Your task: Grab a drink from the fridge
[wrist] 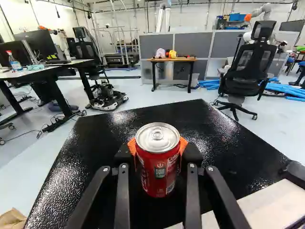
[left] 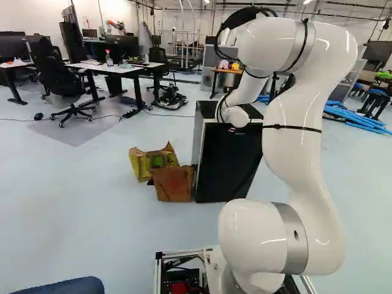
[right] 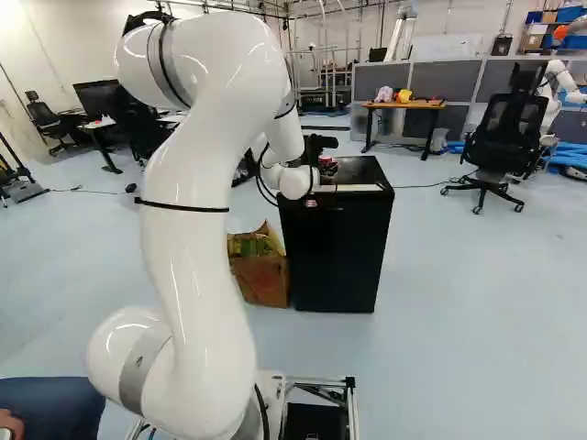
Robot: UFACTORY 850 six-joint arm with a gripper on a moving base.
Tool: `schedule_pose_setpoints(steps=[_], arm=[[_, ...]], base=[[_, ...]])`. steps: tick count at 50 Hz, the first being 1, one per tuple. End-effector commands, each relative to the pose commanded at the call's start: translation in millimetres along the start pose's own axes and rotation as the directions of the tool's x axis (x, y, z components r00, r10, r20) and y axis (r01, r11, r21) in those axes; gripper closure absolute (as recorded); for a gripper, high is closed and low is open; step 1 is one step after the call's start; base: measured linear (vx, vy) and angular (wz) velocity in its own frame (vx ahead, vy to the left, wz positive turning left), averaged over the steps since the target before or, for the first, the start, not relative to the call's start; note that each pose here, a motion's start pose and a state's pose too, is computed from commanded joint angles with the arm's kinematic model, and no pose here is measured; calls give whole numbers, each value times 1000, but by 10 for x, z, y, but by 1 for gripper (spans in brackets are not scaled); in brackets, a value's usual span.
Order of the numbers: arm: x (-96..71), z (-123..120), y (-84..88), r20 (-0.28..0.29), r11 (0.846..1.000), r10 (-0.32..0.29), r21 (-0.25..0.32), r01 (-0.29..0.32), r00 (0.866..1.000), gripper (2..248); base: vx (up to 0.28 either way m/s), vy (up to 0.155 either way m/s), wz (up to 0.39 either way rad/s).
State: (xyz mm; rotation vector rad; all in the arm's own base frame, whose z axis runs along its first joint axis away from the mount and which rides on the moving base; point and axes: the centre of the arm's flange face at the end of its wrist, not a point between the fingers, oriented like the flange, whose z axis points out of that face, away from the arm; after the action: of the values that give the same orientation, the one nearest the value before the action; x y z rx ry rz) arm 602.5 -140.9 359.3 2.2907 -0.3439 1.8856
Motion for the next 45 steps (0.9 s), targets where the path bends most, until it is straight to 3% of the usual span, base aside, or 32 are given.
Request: schedule_pose_setpoints(steps=[45], arm=[[427, -105, -11, -70, 1000, 3, 3, -3, 998, 150]], base=[[0, 0, 0]])
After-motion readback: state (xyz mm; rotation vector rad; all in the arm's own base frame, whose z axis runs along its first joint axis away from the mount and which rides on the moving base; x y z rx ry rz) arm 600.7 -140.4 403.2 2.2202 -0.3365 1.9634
